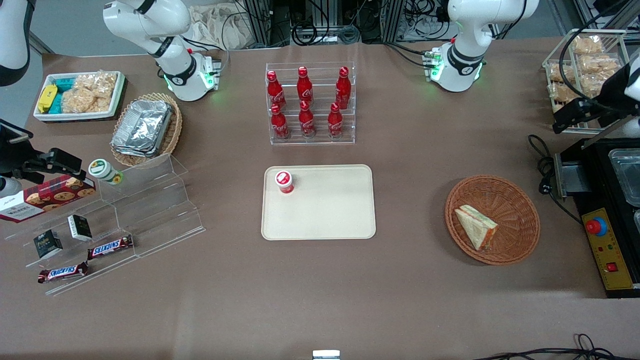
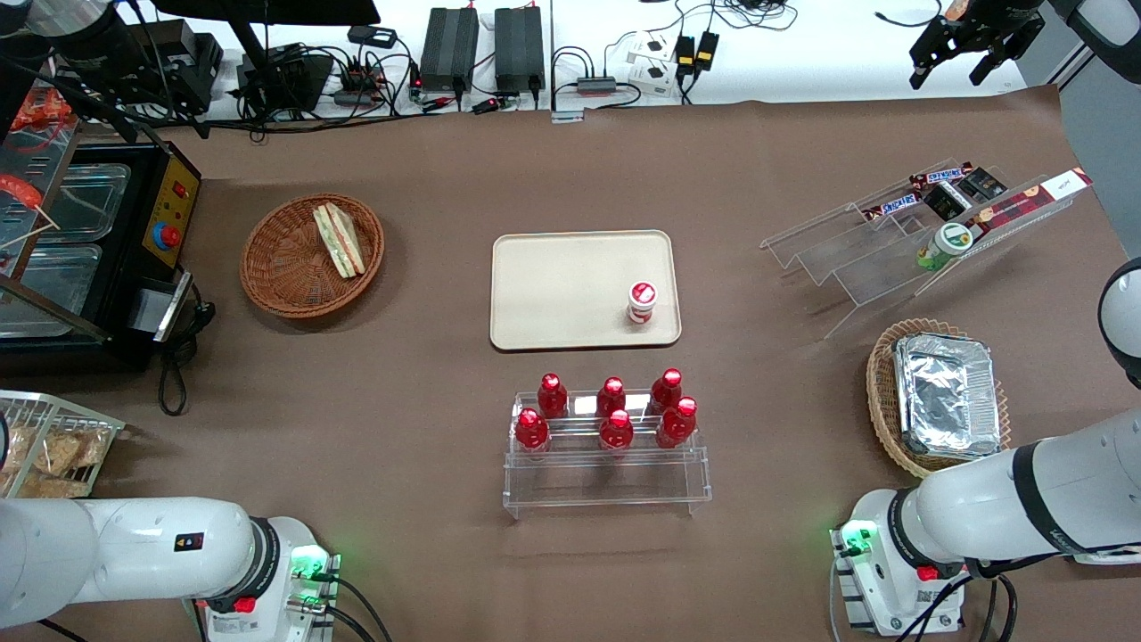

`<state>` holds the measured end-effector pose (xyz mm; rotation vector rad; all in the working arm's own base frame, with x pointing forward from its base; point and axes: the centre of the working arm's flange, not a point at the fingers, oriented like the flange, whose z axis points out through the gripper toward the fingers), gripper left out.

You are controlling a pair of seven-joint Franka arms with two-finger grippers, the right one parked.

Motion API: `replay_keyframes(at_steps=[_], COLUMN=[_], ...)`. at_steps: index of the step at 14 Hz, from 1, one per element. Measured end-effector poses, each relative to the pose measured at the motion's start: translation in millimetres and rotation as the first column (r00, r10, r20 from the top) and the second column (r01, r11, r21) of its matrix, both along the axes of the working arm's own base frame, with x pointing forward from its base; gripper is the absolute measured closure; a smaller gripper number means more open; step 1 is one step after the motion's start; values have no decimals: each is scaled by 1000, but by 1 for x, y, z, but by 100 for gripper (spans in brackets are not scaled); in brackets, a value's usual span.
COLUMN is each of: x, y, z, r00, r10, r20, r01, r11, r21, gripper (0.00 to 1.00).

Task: Place sandwich from basket to tray
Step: 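Lower the open left gripper over the wrapped sandwich in the basket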

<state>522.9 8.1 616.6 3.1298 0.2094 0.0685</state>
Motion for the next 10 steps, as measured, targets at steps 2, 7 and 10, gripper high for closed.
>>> replay_keyframes(at_steps=[2, 7, 10], x=[23, 79, 101], y=[0, -3, -7], z=[-33, -134, -193], r00=[999, 985, 974], r10=[29, 168, 222], r20=[-18, -50, -40], r01=[-30, -170, -223], r11=[999, 985, 974], r21=[-19, -32, -34], gripper=[0, 0, 0])
